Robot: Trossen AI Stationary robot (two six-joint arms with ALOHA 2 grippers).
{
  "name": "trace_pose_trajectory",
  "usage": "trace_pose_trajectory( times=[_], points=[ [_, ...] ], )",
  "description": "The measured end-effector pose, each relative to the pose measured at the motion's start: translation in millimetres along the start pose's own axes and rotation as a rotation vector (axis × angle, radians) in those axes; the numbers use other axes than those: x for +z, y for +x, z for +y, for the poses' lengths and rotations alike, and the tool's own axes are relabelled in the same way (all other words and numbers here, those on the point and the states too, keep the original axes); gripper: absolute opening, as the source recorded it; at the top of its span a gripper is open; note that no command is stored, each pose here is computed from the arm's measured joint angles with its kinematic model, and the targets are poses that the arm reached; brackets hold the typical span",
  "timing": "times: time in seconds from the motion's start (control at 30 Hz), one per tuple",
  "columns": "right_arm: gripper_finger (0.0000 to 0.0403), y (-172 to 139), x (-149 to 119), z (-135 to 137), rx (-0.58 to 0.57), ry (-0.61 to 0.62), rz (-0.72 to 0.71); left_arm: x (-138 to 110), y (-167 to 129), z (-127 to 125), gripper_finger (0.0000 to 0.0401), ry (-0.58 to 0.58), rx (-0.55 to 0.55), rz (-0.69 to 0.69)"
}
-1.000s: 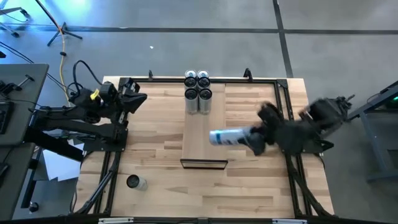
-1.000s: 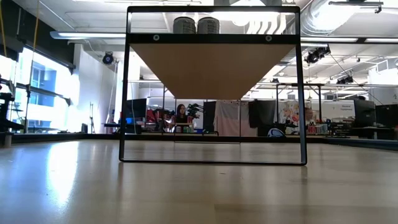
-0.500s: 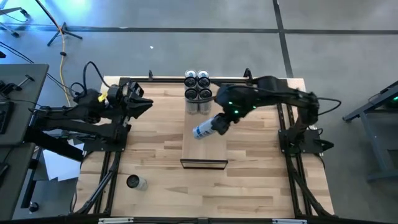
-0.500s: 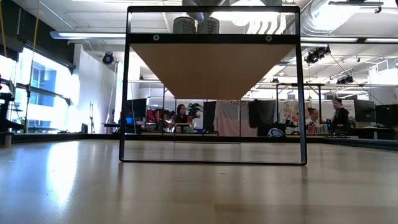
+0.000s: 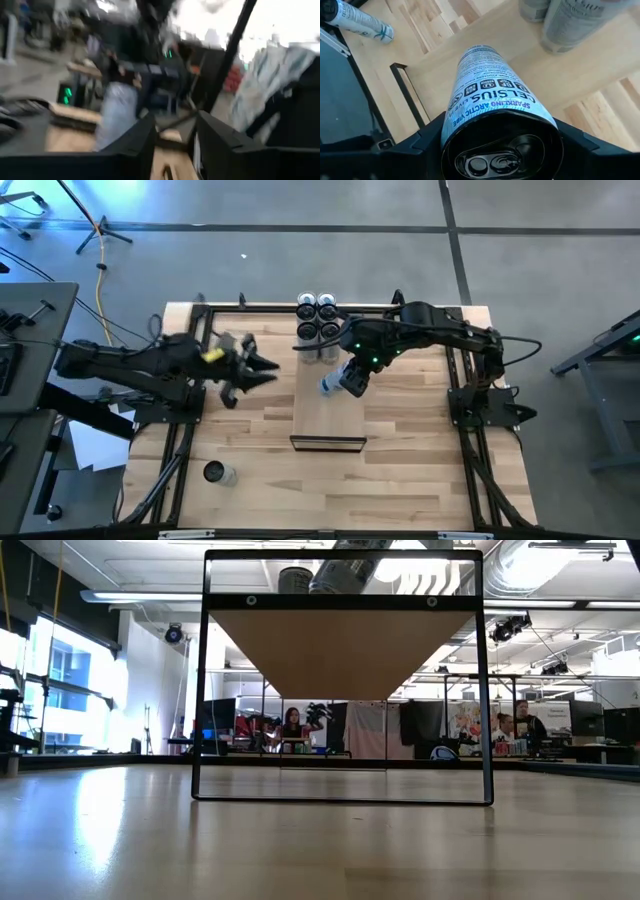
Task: Place canned beverage on shelf
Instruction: Put the right white blue soda can on the shelf
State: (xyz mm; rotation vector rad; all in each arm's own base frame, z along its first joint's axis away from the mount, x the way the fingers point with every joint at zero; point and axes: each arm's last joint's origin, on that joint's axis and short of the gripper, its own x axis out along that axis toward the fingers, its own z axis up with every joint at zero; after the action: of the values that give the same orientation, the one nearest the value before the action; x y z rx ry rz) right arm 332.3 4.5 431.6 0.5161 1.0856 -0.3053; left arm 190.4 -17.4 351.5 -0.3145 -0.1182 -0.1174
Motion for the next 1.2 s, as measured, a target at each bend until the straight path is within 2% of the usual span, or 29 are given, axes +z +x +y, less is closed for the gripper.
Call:
trace_pose_trajectory(
  times=[0.13,0.33,0.47,0.63,0.8,1.0,1.1,1.2],
  points=[
    [0.0243,0,0,0,-0.003,-0.022,-0.003,-11,27,-8,0.0162,0.064,0.008,0.157],
    [0.0243,0,0,0,-0.010,-0.033,-0.007,-31,58,-6,0.0200,0.225,0.203,0.397],
    [0.0243,0,0,0,-0.010,-0.033,-0.007,-36,74,-4,0.0204,0.331,0.285,0.410],
    [0.0243,0,0,0,-0.009,-0.025,-0.007,-47,88,-2,0.0203,0.391,0.289,0.418],
    [0.0243,3,0,0,-0.014,-0.014,0.004,-69,101,4,0.0186,0.405,0.312,0.490],
    [0.0243,19,-8,6,-0.032,-0.030,0.072,-79,109,4,0.0152,0.399,0.361,0.479],
    [0.0243,26,-11,9,-0.040,-0.041,0.094,-81,111,5,0.0113,0.427,0.369,0.486],
    [0.0243,28,-11,10,-0.038,-0.040,0.091,-86,112,6,0.0053,0.435,0.370,0.504]
  ],
)
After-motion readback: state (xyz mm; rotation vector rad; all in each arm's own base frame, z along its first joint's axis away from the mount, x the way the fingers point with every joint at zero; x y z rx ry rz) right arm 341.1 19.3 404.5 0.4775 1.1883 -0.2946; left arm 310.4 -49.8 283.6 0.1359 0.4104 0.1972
